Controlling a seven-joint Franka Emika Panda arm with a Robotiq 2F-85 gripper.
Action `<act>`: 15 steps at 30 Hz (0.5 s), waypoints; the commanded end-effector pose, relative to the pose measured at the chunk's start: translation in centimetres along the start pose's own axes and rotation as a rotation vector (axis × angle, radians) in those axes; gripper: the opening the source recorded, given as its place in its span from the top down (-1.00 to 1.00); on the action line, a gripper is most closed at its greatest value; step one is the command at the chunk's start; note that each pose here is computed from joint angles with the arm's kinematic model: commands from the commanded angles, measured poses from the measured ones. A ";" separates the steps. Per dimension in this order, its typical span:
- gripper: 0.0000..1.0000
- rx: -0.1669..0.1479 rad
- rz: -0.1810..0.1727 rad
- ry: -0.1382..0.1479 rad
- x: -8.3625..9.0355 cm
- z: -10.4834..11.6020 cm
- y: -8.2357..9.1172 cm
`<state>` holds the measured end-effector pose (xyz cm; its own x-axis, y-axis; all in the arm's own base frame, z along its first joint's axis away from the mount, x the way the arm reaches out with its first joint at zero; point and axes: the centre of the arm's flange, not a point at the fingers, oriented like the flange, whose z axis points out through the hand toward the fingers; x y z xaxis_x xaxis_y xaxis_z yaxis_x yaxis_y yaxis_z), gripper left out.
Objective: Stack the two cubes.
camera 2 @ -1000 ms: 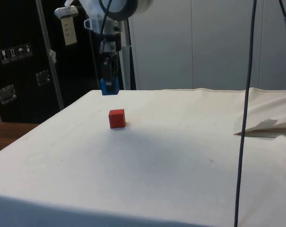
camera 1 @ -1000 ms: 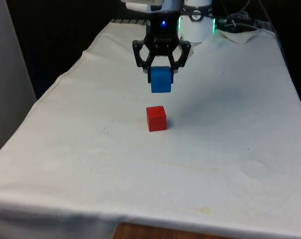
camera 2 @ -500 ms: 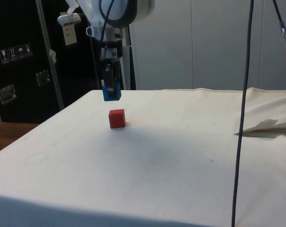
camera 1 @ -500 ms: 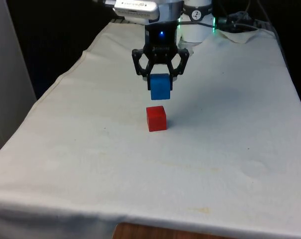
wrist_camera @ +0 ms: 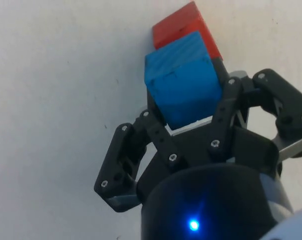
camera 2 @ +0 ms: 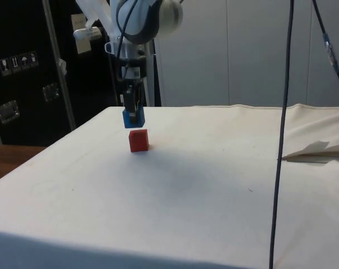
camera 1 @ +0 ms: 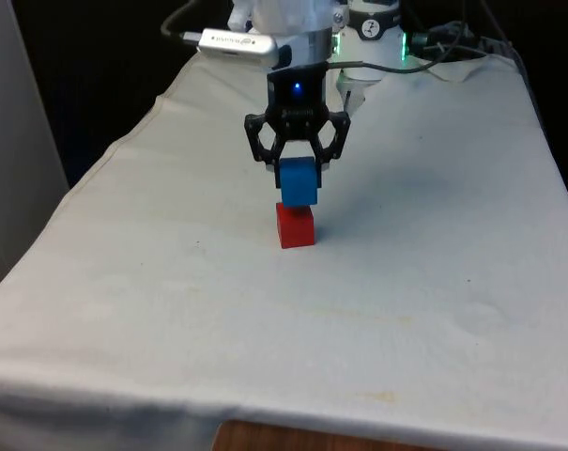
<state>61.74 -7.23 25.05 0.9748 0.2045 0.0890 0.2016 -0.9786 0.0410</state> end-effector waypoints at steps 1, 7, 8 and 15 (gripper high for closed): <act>0.98 0.011 -0.001 0.006 0.1 0.3 0.1; 0.98 0.020 0.002 0.003 0.1 0.9 0.5; 0.98 0.022 0.004 0.001 0.1 1.1 0.6; 0.98 0.030 0.007 -0.001 0.0 1.7 1.0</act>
<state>61.97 -8.33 23.43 0.9774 0.1956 0.0801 0.1947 -0.9807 0.0184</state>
